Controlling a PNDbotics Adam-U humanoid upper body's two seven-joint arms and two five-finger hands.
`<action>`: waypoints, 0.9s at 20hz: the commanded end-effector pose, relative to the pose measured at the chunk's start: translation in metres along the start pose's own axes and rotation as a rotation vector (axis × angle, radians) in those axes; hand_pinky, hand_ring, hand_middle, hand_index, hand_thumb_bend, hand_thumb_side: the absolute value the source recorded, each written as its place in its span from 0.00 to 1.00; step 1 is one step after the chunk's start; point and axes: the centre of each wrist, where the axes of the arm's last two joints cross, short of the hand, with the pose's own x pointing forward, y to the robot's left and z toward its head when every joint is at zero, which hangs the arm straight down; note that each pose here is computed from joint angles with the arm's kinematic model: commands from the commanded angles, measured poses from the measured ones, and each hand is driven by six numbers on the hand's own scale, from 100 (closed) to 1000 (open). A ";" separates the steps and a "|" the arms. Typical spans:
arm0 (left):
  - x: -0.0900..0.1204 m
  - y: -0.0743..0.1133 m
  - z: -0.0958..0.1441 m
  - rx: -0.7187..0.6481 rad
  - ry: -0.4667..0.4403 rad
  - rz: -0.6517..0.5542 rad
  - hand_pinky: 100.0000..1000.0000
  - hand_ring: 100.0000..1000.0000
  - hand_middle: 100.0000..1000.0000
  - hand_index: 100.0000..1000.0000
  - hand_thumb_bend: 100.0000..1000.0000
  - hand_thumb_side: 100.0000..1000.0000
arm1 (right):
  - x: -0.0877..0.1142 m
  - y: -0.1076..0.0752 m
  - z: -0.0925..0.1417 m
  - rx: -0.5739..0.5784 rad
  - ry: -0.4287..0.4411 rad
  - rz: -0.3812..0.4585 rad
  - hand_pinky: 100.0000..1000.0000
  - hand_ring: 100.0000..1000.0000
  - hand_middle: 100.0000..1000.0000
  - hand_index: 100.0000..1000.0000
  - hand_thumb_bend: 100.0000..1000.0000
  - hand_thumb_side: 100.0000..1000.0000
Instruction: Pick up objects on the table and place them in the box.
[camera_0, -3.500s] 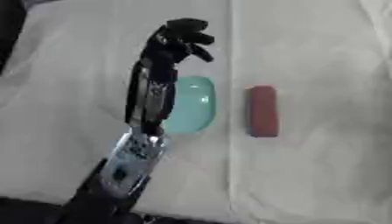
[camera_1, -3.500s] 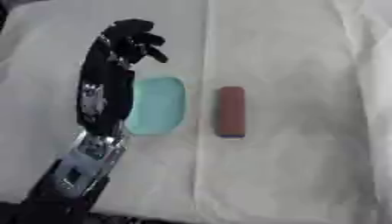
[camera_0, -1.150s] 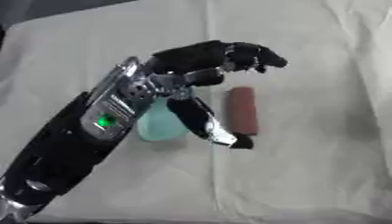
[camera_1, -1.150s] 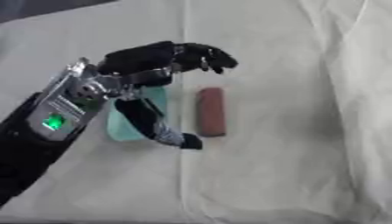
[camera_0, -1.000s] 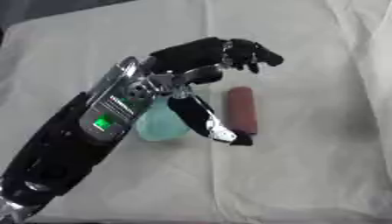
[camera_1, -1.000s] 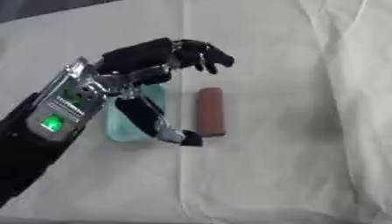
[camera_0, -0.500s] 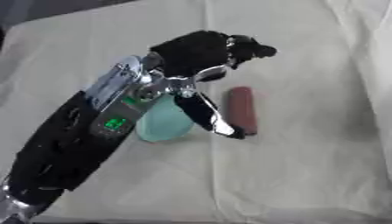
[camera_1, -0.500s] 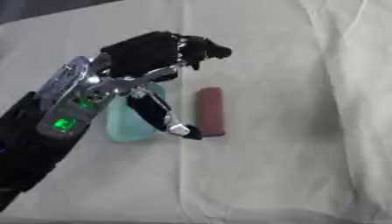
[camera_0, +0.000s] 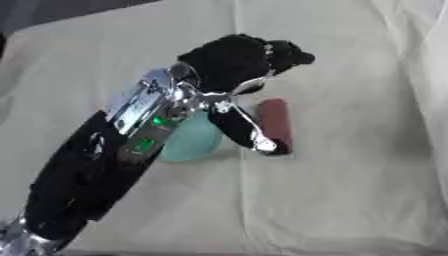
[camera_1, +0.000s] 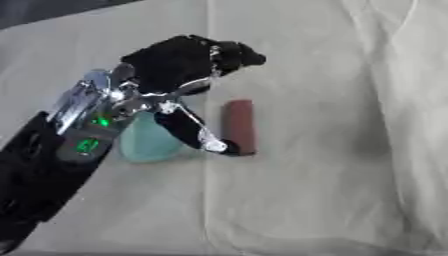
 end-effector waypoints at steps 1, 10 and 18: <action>0.003 0.005 0.000 0.008 0.024 -0.020 0.58 0.67 0.85 1.00 0.50 0.64 | 0.005 -0.004 -0.005 0.006 -0.030 0.011 0.33 0.56 0.85 0.80 0.00 0.44; 0.010 -0.003 -0.001 -0.015 0.064 0.020 0.57 0.64 0.78 1.00 0.53 0.61 | 0.005 -0.006 -0.004 0.006 -0.029 0.014 0.33 0.56 0.85 0.81 0.00 0.44; 0.012 -0.007 0.000 -0.036 0.067 0.076 0.56 0.62 0.76 1.00 0.53 0.60 | 0.005 -0.007 -0.005 0.003 -0.030 0.014 0.33 0.56 0.85 0.81 0.00 0.44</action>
